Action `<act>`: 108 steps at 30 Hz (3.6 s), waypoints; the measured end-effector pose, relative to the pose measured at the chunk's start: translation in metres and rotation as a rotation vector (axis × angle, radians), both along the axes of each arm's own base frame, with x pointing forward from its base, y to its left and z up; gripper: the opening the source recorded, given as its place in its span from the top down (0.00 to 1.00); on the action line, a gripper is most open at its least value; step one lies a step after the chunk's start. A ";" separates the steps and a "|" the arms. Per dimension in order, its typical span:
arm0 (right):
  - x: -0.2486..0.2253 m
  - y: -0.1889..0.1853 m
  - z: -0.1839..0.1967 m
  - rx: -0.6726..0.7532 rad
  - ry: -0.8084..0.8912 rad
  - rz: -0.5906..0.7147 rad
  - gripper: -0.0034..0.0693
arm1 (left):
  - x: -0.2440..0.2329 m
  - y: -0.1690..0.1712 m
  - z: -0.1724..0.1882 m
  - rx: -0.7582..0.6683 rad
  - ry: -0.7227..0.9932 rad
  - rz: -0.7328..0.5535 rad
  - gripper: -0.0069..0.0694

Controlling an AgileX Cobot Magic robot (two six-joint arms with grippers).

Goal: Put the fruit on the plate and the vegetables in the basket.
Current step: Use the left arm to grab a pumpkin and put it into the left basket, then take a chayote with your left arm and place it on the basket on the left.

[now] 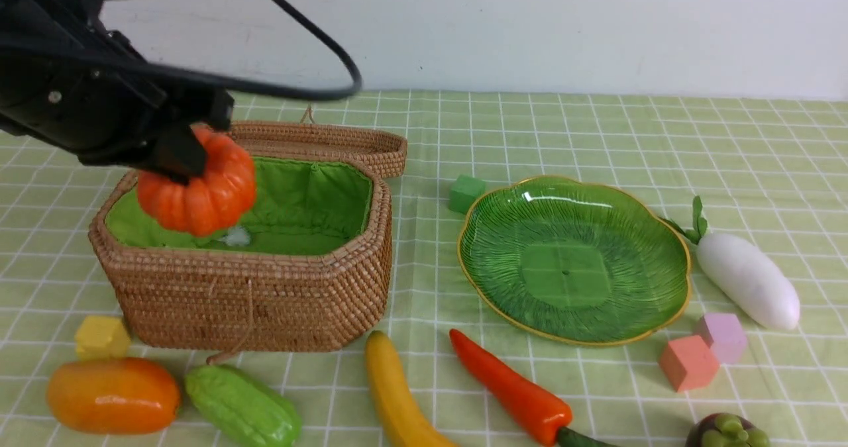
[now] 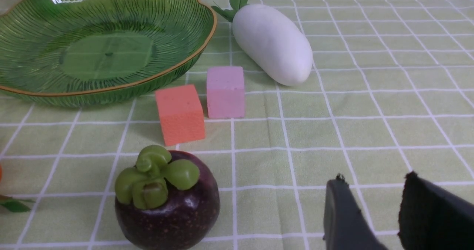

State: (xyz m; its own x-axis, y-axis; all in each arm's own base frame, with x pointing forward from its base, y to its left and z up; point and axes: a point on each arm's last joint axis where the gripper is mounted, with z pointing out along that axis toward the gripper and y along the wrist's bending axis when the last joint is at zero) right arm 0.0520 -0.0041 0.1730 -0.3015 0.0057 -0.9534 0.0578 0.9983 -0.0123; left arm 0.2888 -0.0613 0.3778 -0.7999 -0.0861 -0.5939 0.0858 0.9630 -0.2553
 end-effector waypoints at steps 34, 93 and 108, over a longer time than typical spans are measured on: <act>0.000 0.000 0.000 0.000 0.000 0.000 0.62 | 0.050 0.000 -0.046 -0.272 0.130 0.111 0.07; 0.000 0.000 0.000 0.000 0.000 0.000 0.62 | -0.026 -0.016 -0.193 -0.265 0.514 0.636 0.17; 0.000 0.000 0.000 0.000 0.000 0.000 0.62 | -0.024 -0.017 -0.205 -0.218 0.549 0.595 0.33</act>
State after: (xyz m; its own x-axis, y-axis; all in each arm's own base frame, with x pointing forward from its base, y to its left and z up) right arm 0.0520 -0.0041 0.1730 -0.3015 0.0057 -0.9534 0.0578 0.9983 -0.0123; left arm 0.2644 -0.0779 0.1732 -0.7552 -0.6533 -0.0544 -0.6121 0.7324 -0.2983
